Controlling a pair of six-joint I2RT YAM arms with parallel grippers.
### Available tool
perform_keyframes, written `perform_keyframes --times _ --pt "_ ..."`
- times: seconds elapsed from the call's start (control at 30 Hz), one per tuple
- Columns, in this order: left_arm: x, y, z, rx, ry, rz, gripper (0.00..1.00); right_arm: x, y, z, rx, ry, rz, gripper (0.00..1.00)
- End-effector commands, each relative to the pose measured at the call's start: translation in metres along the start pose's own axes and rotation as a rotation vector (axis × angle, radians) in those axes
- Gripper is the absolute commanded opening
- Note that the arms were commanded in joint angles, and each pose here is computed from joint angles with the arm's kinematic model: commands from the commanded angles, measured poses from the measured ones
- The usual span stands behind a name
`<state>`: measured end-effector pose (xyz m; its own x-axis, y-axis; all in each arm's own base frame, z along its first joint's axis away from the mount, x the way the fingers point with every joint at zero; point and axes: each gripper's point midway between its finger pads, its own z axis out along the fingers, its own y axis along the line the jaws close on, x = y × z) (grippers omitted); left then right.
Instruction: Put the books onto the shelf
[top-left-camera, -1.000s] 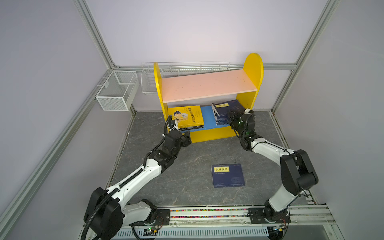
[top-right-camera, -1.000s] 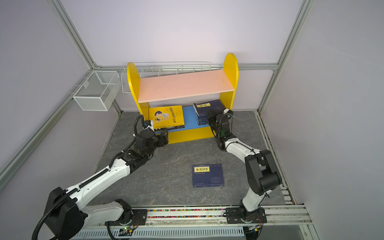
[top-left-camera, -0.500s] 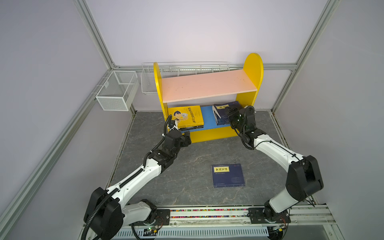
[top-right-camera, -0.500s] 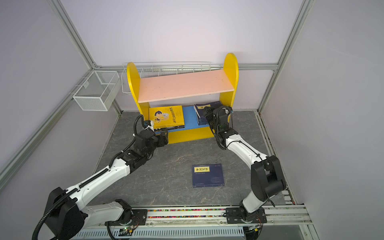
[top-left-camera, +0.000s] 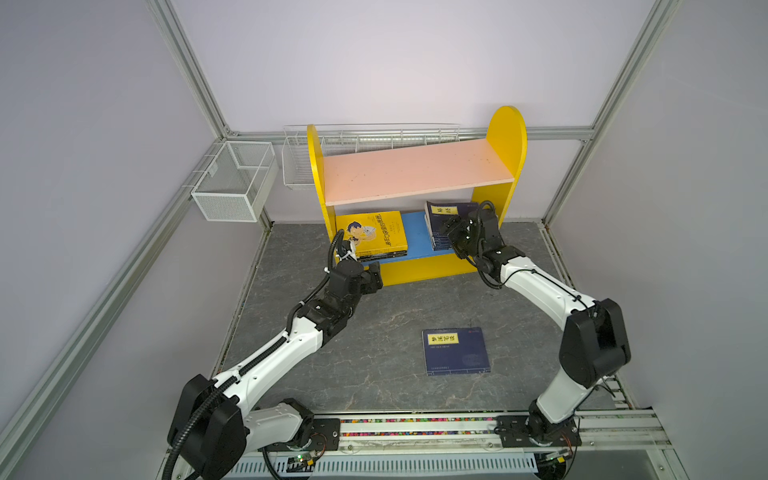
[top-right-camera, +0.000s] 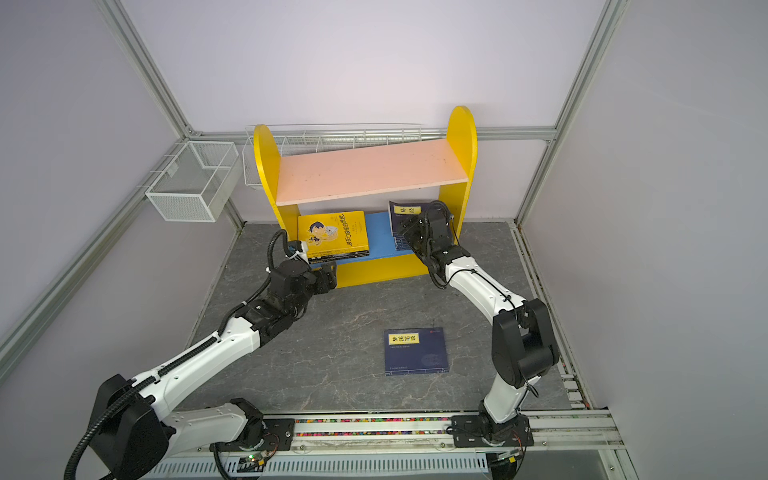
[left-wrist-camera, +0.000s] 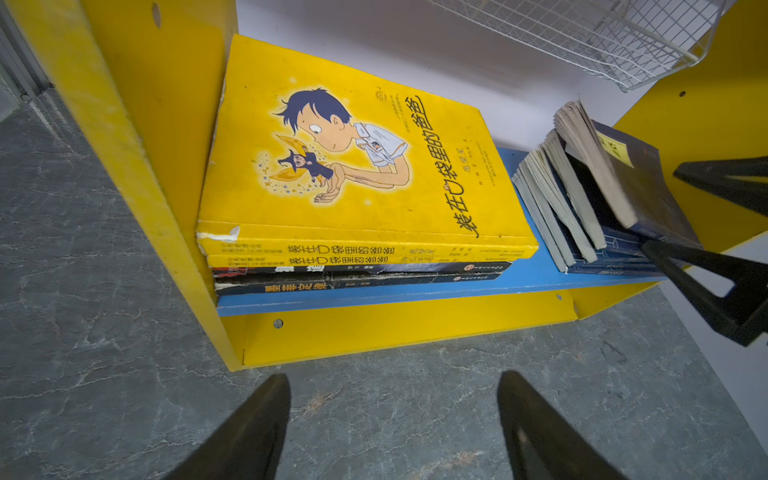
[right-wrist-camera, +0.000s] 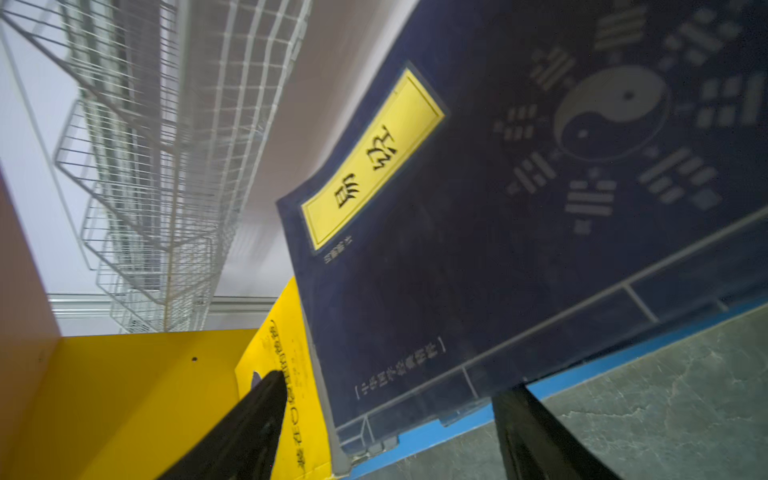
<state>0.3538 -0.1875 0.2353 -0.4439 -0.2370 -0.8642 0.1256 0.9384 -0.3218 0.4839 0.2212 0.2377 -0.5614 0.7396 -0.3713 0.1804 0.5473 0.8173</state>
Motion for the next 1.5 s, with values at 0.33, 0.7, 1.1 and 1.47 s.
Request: perform_keyframes --times 0.33,0.7,1.1,1.47 --pt "-0.004 0.002 -0.002 -0.011 -0.006 -0.010 0.79 -0.028 0.001 -0.017 0.038 -0.075 -0.053 0.82" --pt "0.003 -0.003 0.007 0.002 0.031 0.001 0.79 -0.036 0.007 -0.015 -0.002 -0.009 -0.087 0.82" --pt "0.017 -0.016 0.018 0.056 0.093 0.069 0.78 -0.032 -0.032 -0.041 0.125 -0.044 -0.086 0.82" --pt "0.073 -0.054 0.025 0.245 0.244 0.292 0.77 0.017 -0.109 -0.087 0.336 0.135 -0.294 0.83"
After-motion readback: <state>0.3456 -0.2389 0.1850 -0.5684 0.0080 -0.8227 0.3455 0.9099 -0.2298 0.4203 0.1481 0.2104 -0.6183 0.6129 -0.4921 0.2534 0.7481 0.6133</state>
